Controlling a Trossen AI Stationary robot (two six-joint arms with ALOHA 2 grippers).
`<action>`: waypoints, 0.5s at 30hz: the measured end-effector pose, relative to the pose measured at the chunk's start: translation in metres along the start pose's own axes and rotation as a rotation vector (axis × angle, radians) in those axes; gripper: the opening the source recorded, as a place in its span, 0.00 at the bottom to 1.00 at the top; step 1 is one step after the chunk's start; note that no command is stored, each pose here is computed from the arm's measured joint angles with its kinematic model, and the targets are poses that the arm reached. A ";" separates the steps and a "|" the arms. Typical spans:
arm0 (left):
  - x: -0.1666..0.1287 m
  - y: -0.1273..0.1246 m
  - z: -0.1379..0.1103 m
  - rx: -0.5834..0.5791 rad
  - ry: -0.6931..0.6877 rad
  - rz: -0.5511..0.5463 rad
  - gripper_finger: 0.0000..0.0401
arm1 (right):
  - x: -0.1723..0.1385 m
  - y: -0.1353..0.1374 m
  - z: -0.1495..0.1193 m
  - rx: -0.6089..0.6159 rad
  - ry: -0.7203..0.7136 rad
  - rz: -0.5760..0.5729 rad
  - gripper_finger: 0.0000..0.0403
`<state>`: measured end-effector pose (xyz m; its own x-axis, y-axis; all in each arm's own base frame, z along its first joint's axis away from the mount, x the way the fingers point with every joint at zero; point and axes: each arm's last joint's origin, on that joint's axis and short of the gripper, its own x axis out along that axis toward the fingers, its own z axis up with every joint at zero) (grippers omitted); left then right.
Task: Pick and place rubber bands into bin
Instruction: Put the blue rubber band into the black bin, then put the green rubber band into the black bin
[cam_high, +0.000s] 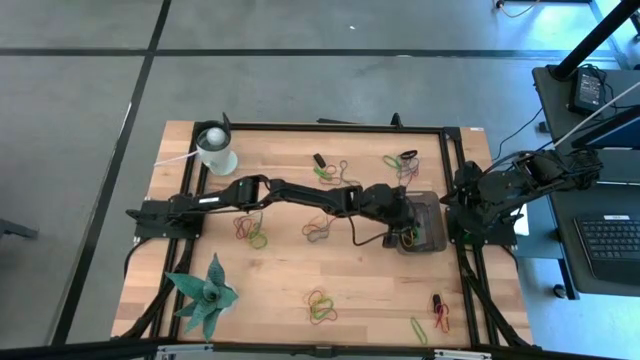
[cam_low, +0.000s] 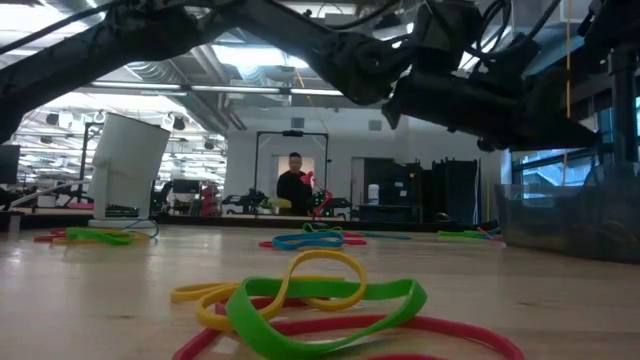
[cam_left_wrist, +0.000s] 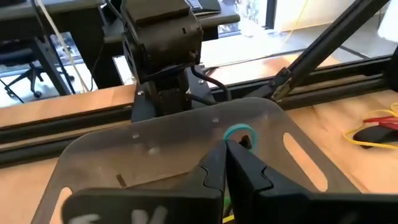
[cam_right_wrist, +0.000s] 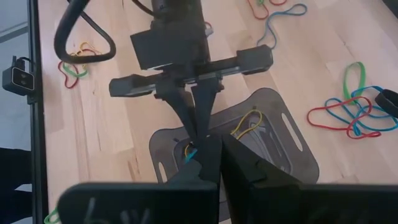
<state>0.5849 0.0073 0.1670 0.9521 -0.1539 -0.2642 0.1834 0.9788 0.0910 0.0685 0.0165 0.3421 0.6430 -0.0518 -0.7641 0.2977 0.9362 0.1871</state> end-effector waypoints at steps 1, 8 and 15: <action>0.000 0.000 -0.001 -0.002 0.013 -0.002 0.02 | 0.000 0.000 0.000 0.000 0.000 0.000 0.03; -0.001 -0.001 -0.013 -0.047 0.142 0.011 0.13 | 0.000 0.000 0.000 0.000 0.000 0.000 0.03; -0.001 0.000 -0.015 -0.119 0.161 0.036 0.27 | 0.000 0.000 0.000 0.000 0.000 0.000 0.03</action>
<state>0.5798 0.0093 0.1529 0.9044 -0.1045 -0.4137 0.1108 0.9938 -0.0087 0.0685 0.0165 0.3421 0.6433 -0.0517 -0.7639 0.2976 0.9361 0.1873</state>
